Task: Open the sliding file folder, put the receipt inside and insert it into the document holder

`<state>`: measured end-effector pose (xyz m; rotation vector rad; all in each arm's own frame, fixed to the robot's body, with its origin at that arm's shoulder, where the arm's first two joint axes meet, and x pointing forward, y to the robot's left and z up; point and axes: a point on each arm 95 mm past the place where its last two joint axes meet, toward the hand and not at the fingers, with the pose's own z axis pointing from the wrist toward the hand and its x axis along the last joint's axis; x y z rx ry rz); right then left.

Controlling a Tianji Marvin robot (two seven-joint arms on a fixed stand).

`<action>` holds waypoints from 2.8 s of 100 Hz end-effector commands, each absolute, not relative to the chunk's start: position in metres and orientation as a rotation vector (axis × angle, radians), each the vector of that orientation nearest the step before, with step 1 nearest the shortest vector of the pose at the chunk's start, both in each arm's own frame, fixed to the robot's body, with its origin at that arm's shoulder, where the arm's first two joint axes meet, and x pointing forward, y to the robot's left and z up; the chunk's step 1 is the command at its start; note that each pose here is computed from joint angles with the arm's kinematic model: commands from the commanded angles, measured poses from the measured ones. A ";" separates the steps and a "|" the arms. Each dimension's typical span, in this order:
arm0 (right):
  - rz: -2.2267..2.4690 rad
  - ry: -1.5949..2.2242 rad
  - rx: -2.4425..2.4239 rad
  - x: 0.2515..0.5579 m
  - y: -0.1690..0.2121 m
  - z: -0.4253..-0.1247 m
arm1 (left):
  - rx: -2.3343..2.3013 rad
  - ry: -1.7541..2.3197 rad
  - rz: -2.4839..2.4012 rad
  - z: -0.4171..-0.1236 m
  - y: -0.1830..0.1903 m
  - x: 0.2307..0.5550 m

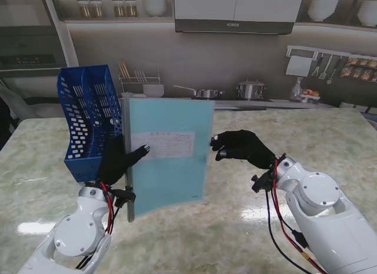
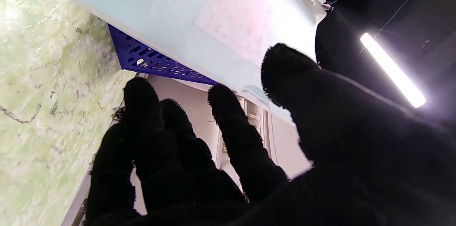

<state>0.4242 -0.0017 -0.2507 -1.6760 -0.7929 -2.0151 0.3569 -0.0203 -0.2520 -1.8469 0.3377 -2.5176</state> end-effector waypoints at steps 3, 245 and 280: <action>-1.985 -0.775 -1.717 0.421 -0.004 -0.263 | -1.799 0.319 -2.515 -0.244 -0.014 0.352; -1.876 -0.624 -1.926 0.410 -0.024 -0.307 | -0.862 -0.075 -1.838 -0.193 0.105 0.307; -1.868 -0.617 -1.932 0.412 -0.025 -0.309 | -0.868 -0.090 -1.800 -0.202 0.099 0.328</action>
